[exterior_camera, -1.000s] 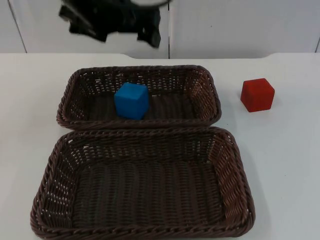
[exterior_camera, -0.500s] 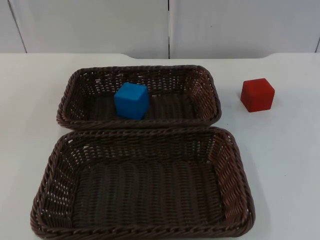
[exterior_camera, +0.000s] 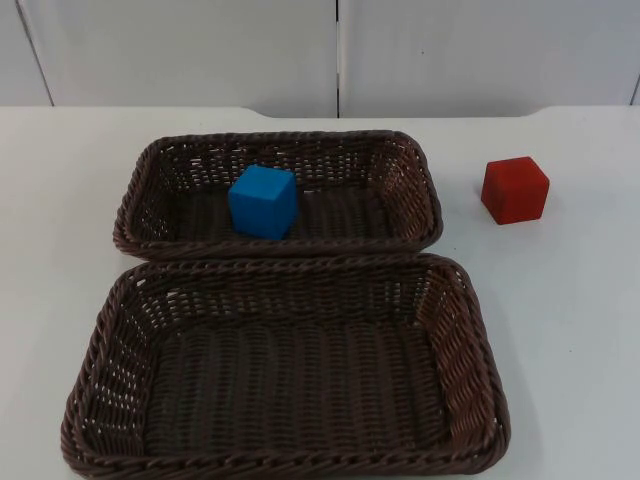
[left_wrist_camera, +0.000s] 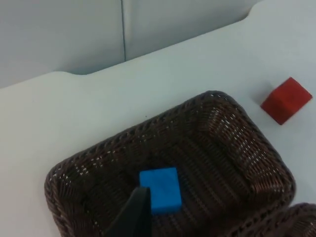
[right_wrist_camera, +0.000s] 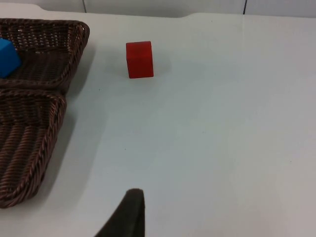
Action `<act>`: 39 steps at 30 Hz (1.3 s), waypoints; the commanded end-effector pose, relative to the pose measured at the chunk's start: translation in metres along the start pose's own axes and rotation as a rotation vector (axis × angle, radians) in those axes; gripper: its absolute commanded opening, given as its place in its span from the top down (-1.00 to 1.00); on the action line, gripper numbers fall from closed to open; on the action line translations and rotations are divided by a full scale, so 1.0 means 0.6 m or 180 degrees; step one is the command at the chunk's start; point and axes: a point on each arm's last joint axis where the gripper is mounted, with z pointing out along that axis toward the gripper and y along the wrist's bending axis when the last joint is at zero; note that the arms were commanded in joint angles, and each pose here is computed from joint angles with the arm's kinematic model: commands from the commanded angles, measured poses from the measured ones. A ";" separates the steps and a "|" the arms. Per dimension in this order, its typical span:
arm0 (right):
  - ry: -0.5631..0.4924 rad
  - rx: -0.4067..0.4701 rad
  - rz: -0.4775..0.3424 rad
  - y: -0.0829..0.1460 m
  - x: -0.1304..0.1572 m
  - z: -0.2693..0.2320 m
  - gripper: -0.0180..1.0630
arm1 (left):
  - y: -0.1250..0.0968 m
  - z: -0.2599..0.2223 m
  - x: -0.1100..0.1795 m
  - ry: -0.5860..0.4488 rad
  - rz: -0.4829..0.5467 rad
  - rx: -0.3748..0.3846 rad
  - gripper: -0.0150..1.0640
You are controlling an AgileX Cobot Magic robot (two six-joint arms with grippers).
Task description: Pick up one cube with the left hand and place it into the upper basket. Pick up one cube with the right hand and place it into the lower basket.
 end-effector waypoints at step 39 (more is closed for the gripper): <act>-0.0015 -0.0020 -0.0011 0.000 0.001 0.001 -0.98 | -0.028 -0.199 0.295 -0.0475 0.0039 -0.0056 -0.97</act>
